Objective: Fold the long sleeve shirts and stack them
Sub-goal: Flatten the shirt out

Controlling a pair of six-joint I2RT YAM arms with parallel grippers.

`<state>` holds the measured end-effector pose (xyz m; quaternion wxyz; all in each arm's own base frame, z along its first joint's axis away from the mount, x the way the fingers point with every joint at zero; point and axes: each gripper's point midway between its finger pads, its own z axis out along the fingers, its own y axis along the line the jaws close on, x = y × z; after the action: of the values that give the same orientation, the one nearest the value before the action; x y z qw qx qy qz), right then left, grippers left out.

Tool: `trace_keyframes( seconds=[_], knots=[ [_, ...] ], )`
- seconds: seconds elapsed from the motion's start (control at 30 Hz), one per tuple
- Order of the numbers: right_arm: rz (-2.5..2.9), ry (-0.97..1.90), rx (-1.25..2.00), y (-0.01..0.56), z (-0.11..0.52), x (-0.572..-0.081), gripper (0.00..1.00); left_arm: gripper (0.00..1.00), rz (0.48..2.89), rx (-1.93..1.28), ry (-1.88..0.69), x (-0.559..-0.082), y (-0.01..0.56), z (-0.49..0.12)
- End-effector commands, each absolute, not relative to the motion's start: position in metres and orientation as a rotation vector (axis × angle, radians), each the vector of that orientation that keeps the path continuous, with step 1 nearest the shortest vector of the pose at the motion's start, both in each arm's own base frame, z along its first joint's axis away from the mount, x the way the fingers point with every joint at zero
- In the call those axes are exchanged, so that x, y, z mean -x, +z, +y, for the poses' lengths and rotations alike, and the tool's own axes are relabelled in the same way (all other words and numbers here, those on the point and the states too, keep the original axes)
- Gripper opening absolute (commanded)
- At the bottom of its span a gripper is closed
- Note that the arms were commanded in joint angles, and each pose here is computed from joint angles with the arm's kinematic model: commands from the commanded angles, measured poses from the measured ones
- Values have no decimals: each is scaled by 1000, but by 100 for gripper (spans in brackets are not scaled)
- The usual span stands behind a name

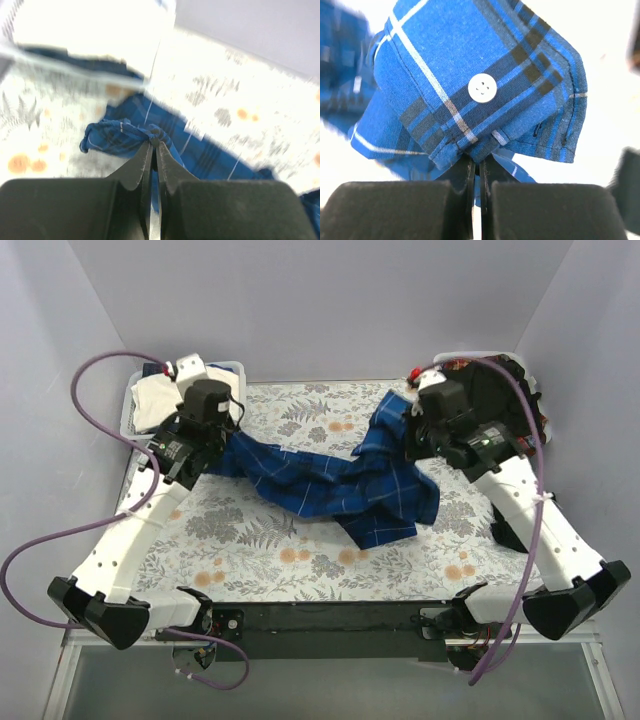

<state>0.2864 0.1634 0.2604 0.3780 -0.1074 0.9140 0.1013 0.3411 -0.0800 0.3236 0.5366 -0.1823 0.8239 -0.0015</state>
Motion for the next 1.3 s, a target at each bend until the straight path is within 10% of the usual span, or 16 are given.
trace_keyframes(
  seconds=[0.0, 0.57, 1.27],
  knots=[
    [2011, 26, 147, 374, 113, -312, 1, 0, 1771, 415, 64, -350, 403, -59],
    [991, 187, 55, 644, 60, -220, 1, 0, 1113, 324, -158, -271, 630, -27],
    [721, 271, 78, 721, 56, -173, 1, 0, 880, 124, -340, -218, 713, -48]
  ],
)
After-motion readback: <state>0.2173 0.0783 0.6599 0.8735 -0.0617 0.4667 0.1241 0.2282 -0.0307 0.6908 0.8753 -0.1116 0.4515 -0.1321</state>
